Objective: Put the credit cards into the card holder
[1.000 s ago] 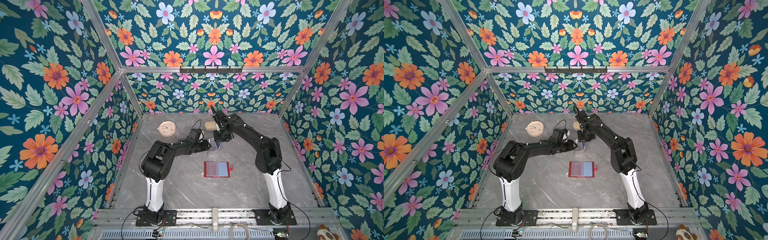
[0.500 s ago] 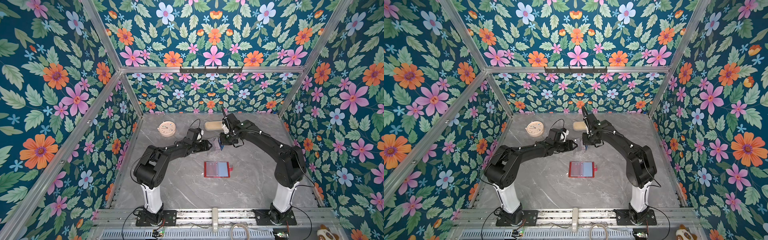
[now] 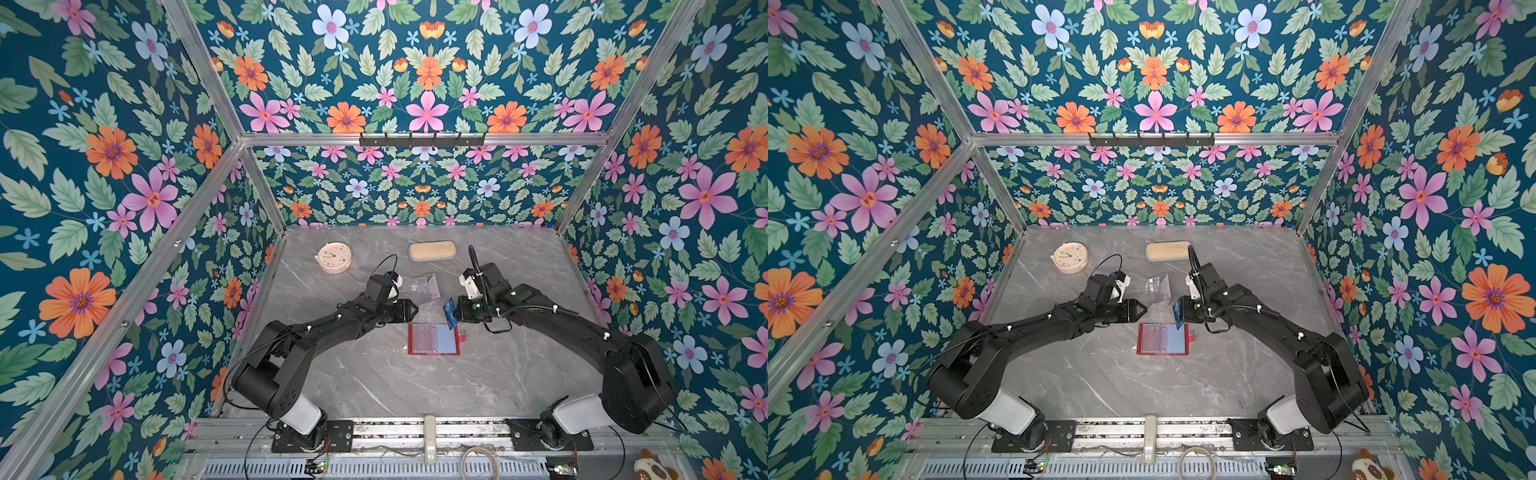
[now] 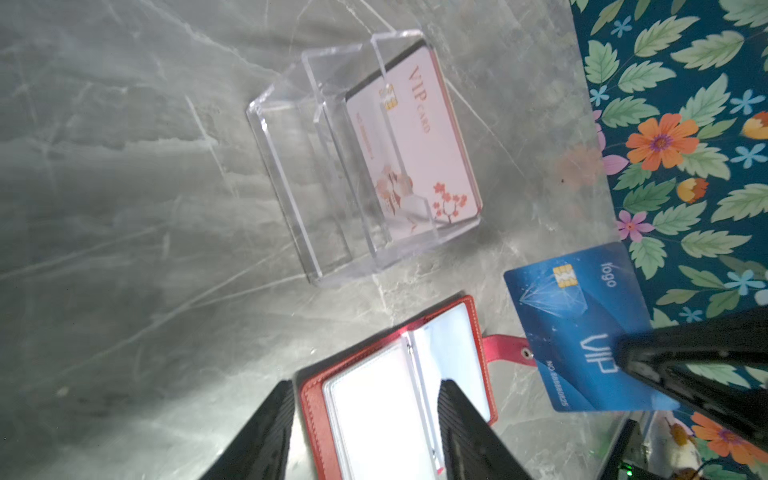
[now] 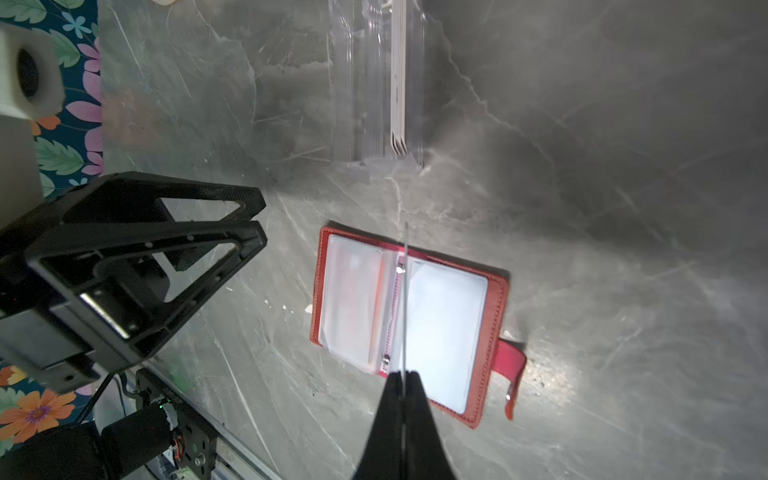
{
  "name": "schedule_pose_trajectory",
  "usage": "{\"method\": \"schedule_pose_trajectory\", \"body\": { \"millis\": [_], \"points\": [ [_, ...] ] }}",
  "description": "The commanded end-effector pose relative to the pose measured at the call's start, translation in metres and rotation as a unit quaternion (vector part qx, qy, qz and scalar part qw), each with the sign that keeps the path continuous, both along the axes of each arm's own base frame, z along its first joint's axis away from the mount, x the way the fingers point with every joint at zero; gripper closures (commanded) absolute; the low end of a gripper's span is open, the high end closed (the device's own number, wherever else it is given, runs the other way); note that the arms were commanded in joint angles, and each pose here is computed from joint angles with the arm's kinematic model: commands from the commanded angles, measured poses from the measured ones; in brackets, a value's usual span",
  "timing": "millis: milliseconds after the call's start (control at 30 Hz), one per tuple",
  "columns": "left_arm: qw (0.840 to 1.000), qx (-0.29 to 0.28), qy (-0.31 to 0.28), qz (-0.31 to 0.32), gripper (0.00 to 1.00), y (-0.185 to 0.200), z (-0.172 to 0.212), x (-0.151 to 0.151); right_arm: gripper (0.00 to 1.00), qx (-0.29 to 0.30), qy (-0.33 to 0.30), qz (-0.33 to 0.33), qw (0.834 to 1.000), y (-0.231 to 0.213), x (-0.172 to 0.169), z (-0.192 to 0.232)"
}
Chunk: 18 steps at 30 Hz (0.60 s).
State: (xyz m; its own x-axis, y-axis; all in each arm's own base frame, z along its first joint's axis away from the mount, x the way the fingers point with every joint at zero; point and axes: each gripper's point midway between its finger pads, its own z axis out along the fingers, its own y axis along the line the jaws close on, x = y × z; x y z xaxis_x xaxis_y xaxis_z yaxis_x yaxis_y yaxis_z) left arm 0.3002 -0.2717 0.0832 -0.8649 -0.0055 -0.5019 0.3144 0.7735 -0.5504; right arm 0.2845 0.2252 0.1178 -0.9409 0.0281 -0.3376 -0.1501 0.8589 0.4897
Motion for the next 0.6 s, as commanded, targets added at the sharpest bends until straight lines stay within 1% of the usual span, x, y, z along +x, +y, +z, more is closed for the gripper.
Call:
{"method": "schedule_pose_trajectory", "body": {
  "millis": [0,167,300,367,467,567],
  "points": [
    [1.0,0.022,0.009,0.008,0.43,0.008,-0.011,-0.014,1.0,0.049,-0.009,0.002,0.999,0.009,-0.006,0.003],
    [0.999,0.023,0.027,0.001,0.45,0.007,-0.027,-0.036,1.0,0.074,0.005,0.011,0.997,0.007,-0.028,-0.015],
    [0.999,0.016,0.038,0.001,0.49,0.006,-0.035,-0.043,1.0,0.09,0.017,0.015,0.996,0.008,-0.037,-0.028],
    [0.999,0.011,0.044,-0.001,0.58,0.004,-0.04,-0.045,1.0,0.097,0.02,0.017,0.995,0.01,-0.038,-0.032],
    [0.999,0.013,0.052,0.004,0.64,0.004,-0.046,-0.045,1.0,0.105,0.025,0.02,0.994,0.013,-0.039,-0.036],
    [0.998,0.015,0.057,0.007,0.67,0.004,-0.05,-0.044,1.0,0.113,0.03,0.024,0.993,0.017,-0.039,-0.039]
  ]
}}
